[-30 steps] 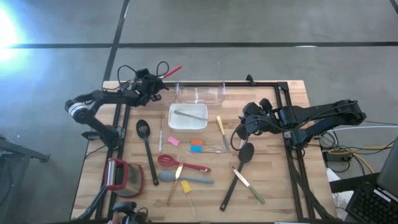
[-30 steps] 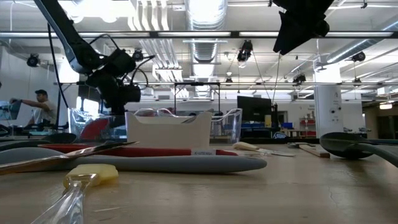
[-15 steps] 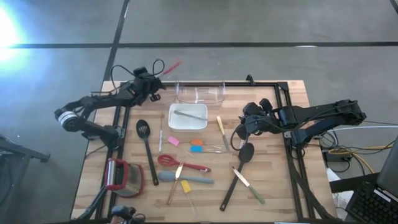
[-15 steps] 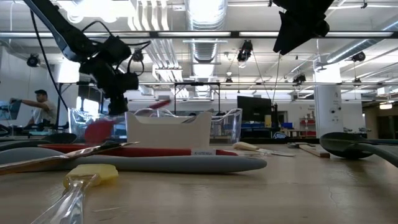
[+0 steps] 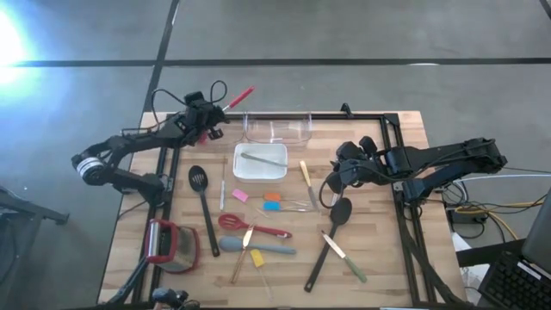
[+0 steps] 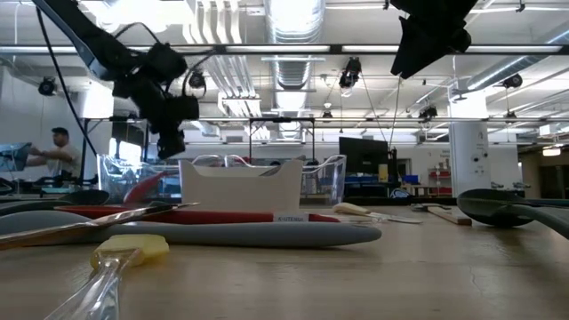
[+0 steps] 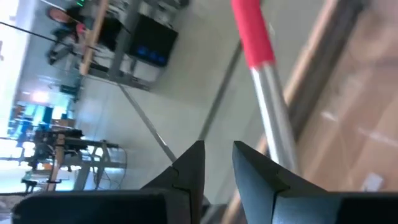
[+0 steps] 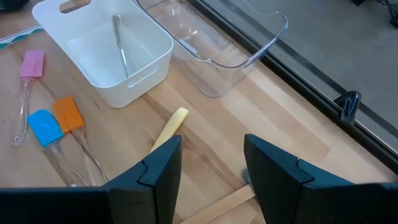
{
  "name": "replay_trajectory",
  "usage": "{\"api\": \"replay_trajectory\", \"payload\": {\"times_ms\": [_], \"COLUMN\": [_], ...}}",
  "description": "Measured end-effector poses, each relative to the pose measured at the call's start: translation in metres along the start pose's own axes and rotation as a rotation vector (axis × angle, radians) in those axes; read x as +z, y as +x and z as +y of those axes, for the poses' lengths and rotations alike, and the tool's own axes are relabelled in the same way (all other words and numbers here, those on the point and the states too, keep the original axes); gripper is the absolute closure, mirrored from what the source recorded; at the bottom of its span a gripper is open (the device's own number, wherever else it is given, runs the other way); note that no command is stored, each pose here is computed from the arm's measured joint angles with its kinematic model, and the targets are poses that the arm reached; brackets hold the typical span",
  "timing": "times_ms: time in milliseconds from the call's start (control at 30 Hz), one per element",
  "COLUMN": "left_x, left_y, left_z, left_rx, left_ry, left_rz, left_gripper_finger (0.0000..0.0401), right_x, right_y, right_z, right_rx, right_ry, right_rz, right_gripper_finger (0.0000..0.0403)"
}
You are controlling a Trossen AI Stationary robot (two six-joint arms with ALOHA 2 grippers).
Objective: Pick & Place Kitchen Items
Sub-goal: Put the gray spatula into the right transparent bin
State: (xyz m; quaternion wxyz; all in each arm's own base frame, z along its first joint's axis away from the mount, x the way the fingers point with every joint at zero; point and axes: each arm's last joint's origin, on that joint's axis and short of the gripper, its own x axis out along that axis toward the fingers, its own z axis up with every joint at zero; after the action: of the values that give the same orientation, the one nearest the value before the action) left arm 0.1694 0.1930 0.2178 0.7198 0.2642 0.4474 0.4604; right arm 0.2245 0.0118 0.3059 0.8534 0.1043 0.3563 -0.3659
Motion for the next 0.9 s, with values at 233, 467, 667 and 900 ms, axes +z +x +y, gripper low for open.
{"api": "replay_trajectory", "payload": {"times_ms": [233,467,667,900], "left_x": [0.025,0.039,0.045,0.046], "left_y": [-0.045,-0.094,-0.133,-0.15], "left_z": [0.033,0.042,0.038,0.022], "left_rx": [0.109,-0.05,-0.325,-0.558], "left_ry": [-0.19,-0.44,-0.513,-0.548], "left_rz": [-0.173,-0.41,-0.564,-0.639], "left_gripper_finger": [0.0314,0.0314,0.0314,0.0314], "right_x": [0.0,0.0,-0.001,-0.015], "right_y": [0.0,0.0,0.0,0.007], "right_z": [0.0,0.0,0.001,-0.003], "right_rx": [0.0,0.007,0.035,-0.015], "right_ry": [0.0,0.001,0.022,0.283], "right_rz": [0.0,0.006,0.038,0.11], "right_gripper_finger": [0.0236,0.0236,0.0236,0.0236]}}
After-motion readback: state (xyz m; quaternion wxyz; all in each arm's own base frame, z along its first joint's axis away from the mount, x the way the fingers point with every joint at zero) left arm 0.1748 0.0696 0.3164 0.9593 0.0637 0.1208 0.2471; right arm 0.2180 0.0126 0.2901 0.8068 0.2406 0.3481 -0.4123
